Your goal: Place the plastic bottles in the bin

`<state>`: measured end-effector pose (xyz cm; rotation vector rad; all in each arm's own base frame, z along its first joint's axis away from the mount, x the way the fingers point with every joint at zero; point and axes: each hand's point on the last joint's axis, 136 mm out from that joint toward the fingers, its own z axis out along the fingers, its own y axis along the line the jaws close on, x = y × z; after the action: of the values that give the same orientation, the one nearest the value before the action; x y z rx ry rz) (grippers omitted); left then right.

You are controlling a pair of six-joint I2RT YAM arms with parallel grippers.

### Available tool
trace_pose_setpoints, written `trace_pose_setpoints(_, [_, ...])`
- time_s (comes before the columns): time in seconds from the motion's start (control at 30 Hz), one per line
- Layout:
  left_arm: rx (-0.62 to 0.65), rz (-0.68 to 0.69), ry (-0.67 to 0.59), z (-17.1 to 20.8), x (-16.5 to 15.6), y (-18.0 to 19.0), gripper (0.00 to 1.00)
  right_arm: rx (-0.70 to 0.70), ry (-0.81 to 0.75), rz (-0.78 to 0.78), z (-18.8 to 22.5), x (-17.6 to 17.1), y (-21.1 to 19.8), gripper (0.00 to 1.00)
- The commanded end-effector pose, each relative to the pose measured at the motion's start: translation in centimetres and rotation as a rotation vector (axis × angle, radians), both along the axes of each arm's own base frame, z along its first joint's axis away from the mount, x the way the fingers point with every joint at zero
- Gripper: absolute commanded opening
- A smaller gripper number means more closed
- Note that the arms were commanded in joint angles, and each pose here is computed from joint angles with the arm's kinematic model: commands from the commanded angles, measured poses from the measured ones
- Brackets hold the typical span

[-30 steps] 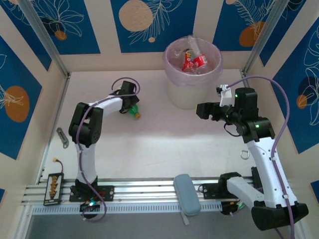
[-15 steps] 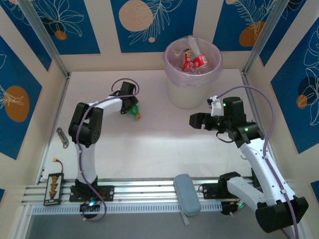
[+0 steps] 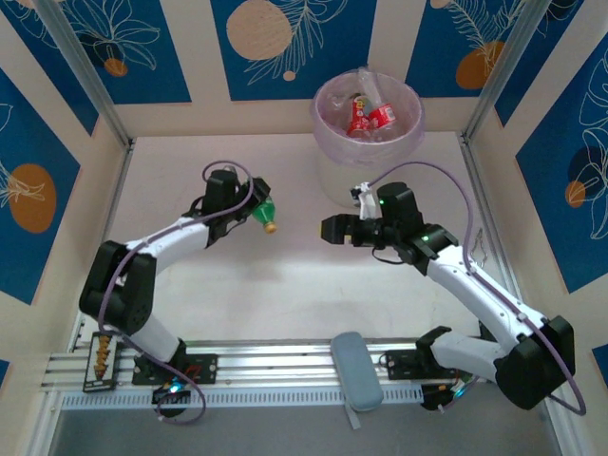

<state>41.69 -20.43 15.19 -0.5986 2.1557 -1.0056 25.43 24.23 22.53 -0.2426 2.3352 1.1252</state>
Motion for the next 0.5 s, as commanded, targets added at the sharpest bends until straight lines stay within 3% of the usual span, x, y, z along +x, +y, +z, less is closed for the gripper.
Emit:
trace_pose_setpoints(0.0, [-0.202,-0.098,-0.162,4.0,-1.5,-2.1,0.39,0.049,-0.029,0.01,0.7,0.9,2.6,0.74])
trace_pose_setpoints(0.17, [-0.391,-0.097,-0.258,6.6,-3.3,-2.5,0.32,0.1,0.009,0.098,-0.1,0.9,6.4,0.64])
trace_pose_setpoints(0.23, [-0.425,-0.09,-0.269,6.8,-3.9,-2.9,0.32,0.098,0.023,0.129,-0.4,0.7,7.7,0.59])
trace_pose_setpoints(0.47, [-0.472,-0.116,-0.269,7.4,-5.4,-4.7,0.31,0.031,0.047,0.123,-2.1,2.4,9.2,0.58])
